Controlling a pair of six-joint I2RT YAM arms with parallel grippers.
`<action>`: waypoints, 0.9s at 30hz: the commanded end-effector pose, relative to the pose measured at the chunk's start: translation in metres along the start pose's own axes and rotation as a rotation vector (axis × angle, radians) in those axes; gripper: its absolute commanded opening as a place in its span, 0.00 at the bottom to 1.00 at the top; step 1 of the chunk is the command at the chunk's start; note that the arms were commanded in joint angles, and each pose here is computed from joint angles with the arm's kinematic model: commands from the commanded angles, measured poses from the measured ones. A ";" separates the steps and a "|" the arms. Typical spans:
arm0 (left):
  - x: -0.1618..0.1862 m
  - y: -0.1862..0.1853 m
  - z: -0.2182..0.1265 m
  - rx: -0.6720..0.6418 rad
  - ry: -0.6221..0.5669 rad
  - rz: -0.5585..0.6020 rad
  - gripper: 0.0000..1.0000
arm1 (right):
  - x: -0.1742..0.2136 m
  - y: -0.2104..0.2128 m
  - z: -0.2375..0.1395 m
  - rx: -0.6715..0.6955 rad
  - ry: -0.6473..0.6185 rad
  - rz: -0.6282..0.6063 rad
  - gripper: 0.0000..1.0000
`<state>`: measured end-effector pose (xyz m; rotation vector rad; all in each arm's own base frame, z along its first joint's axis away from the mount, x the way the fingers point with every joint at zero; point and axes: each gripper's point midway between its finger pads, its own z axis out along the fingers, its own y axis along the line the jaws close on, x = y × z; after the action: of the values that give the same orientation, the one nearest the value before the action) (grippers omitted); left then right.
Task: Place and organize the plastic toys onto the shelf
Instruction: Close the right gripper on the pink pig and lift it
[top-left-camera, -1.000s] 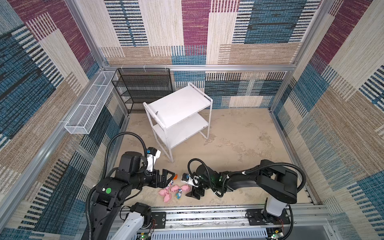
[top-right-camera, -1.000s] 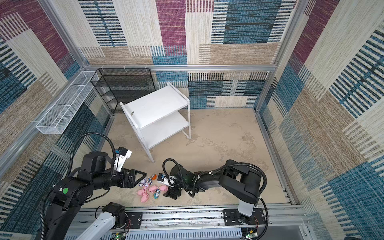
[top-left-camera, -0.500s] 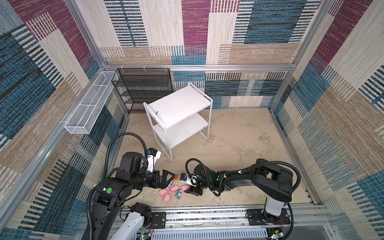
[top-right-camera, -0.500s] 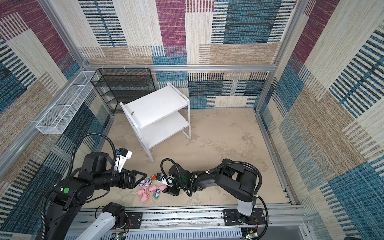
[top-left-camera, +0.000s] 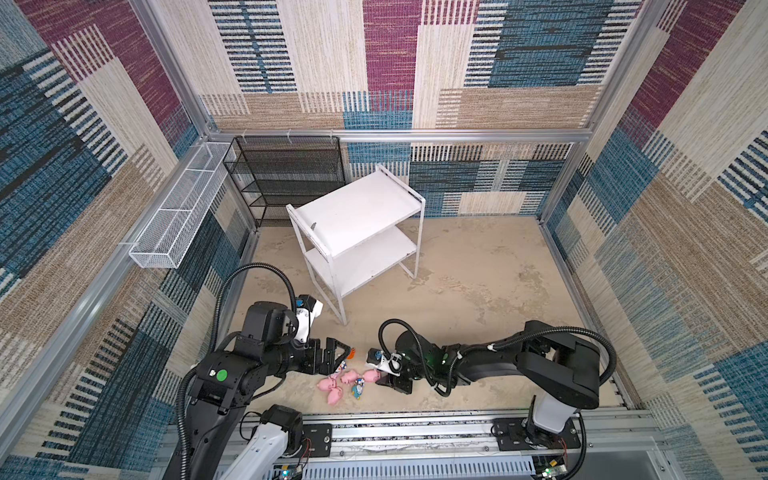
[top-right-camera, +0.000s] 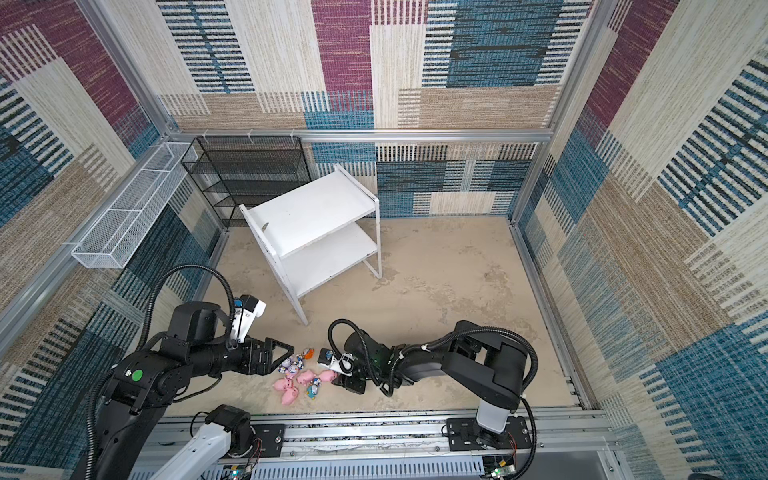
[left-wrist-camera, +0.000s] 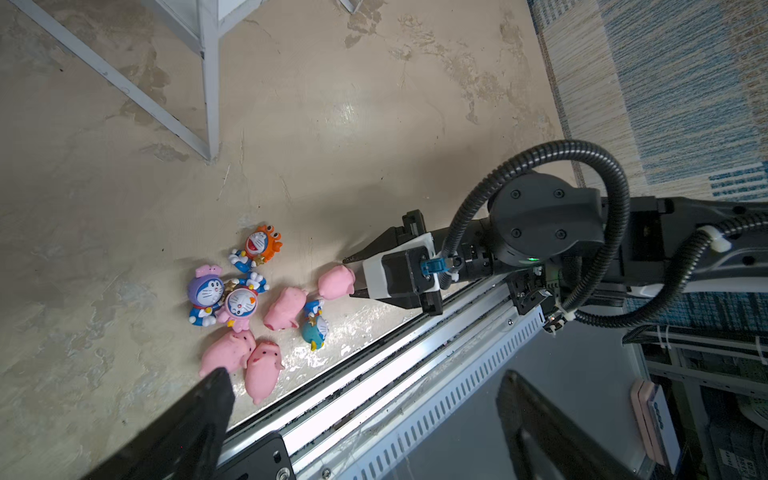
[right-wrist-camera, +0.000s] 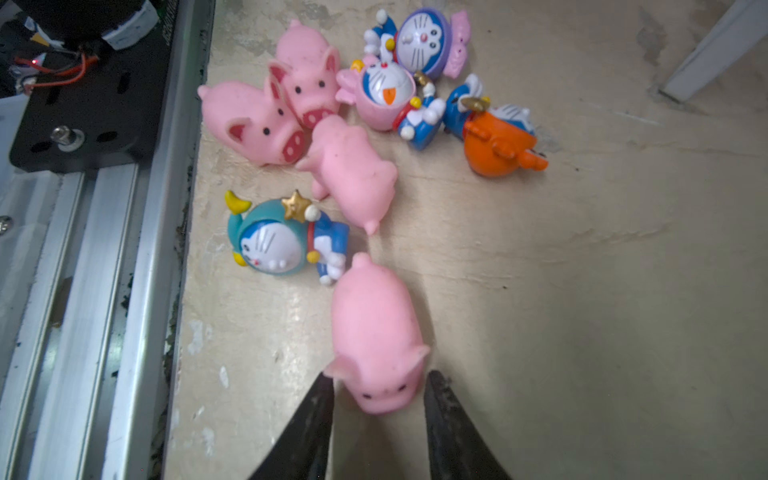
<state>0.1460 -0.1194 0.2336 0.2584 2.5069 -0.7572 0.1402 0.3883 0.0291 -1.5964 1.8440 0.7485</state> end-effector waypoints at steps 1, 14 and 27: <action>0.002 0.003 0.002 -0.015 0.017 -0.009 0.99 | -0.015 -0.001 -0.006 0.016 -0.066 -0.025 0.38; 0.002 0.007 0.002 -0.033 0.016 -0.022 0.99 | -0.010 -0.002 0.008 0.001 -0.033 -0.064 0.52; 0.003 0.007 0.005 -0.032 0.032 -0.028 0.99 | -0.015 -0.005 0.009 0.008 -0.035 -0.078 0.34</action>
<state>0.1509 -0.1160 0.2266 0.2218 2.5423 -0.7232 0.1469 0.4015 0.0258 -1.6388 1.7795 0.7243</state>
